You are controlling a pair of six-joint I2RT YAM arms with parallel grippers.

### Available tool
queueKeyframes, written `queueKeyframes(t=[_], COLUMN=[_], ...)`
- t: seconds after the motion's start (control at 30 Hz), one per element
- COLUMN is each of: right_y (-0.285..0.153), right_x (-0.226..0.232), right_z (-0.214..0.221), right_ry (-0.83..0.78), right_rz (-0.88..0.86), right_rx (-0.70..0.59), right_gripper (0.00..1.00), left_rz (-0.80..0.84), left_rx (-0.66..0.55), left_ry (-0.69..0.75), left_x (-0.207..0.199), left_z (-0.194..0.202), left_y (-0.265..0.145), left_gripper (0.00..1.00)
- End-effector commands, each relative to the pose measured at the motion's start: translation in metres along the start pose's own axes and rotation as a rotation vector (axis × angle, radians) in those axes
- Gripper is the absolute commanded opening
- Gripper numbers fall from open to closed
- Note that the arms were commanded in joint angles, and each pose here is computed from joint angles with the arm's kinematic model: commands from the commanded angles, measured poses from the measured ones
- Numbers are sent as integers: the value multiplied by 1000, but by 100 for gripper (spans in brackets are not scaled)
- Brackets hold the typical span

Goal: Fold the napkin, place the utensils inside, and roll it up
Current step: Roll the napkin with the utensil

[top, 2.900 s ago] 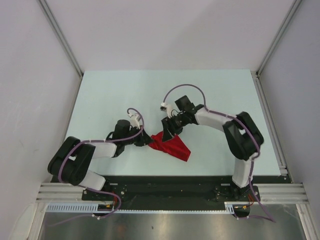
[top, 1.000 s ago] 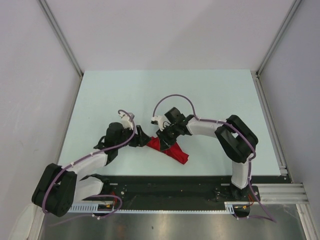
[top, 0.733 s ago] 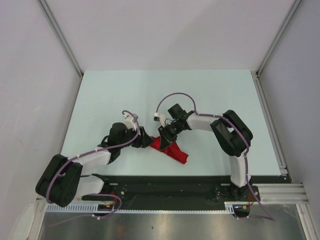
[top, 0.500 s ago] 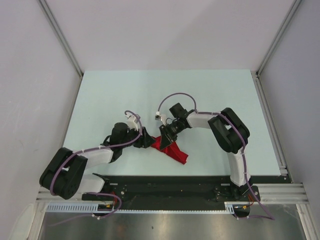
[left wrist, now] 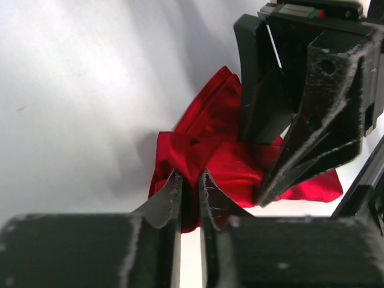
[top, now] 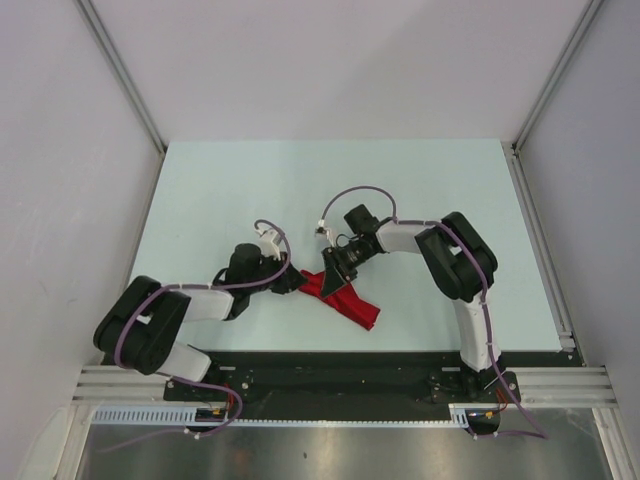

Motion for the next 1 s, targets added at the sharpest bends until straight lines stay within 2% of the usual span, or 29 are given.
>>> queueKeyframes(t=[0.0, 0.07, 0.17, 0.27, 0.3, 0.37, 0.4, 0.57, 0.6, 0.7, 0.97], right_y=[-11, -21, -34, -48, -61, -53, -65, -57, -43, -31, -14], right_x=[4, 12, 10, 17, 21, 25, 27, 26, 38, 37, 9], right_z=[-19, -28, -40, -51, -61, -53, -60, -38, -38, -30, -20], right_ry=[-39, -72, -113, -227, -276, -356, -396, -593, -650, -719, -776], right_rz=[62, 108, 235, 426, 538, 615, 724, 1023, 1023, 1091, 1198], right_rx=[-30, -52, -94, -161, -210, -224, -265, -232, -242, -201, -90], right_gripper=[47, 54, 59, 63, 63, 66, 66, 66, 66, 66, 66], left_rz=[43, 40, 26, 5, -3, -23, -30, -54, -51, -54, -41], left_rx=[40, 54, 81, 102, 108, 124, 129, 170, 170, 188, 219], left_ry=[-12, -20, -36, -54, -62, -75, -87, -118, -116, -123, -116], left_x=[-12, -12, -10, -8, -7, -4, -3, -1, -2, -1, -2], left_z=[0, 0, 1, 2, 2, 4, 4, 7, 4, 4, 7], left_y=[7, 9, 12, 14, 15, 16, 17, 20, 21, 22, 23], left_gripper=[8, 1, 0, 0, 0, 0, 0, 0, 0, 0, 0])
Point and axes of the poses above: each gripper's point midway between its finger pads, its own y axis out along the fingers, its own x axis along the line the jaws close on, z = x × y, the point moved 1 cm from there along -y, back along the fingers, and after that the axes turned 4 degrees about -y, right-handed, at the moved point
